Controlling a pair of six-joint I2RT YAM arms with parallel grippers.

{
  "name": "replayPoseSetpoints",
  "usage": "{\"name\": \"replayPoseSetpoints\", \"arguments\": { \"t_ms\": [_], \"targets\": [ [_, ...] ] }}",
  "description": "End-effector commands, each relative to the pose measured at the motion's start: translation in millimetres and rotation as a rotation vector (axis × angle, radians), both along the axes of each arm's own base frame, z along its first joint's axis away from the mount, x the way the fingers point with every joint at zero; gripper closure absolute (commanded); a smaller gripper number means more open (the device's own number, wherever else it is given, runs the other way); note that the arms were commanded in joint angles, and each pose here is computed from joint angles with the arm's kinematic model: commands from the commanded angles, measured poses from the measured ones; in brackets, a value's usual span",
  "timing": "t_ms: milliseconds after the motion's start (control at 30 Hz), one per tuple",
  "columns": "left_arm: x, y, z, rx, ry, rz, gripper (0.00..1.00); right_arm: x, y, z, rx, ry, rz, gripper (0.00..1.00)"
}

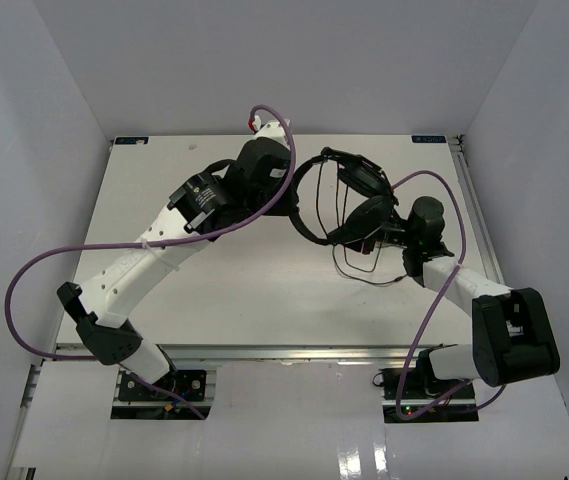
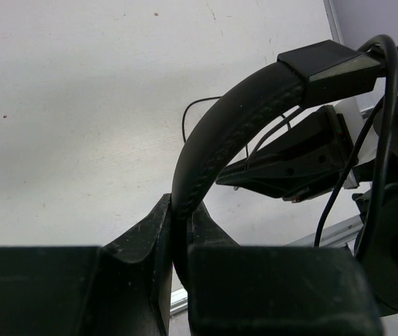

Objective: Wrap the headphones

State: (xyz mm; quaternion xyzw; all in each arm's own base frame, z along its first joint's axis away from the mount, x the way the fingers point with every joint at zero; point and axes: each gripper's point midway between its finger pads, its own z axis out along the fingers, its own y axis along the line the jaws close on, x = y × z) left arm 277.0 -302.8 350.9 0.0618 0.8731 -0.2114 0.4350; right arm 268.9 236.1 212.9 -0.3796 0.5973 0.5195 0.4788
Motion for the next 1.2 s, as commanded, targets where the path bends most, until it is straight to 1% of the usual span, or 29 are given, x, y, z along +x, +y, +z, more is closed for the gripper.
{"name": "replayPoseSetpoints", "arguments": {
  "t_ms": [0,100,500,700,1033,1167],
  "targets": [
    [6,3,38,-0.095,-0.068,0.068,1.00,-6,5,1,0.029,-0.003,0.043,0.86],
    [8,2,38,-0.107,-0.069,0.083,1.00,-5,7,-1,0.045,0.016,0.059,0.84],
    [13,-4,37,-0.155,-0.058,0.114,1.00,-12,14,-6,0.077,0.042,0.105,0.80],
    [18,4,45,-0.161,-0.077,0.171,1.00,-26,21,-17,0.063,0.048,0.152,0.79],
    [25,23,47,-0.129,-0.109,0.255,1.00,-43,21,-14,0.050,0.018,0.193,0.79],
    [29,25,50,-0.145,-0.111,0.265,1.00,-54,21,-14,0.026,-0.002,0.223,0.79]
  ]
}}
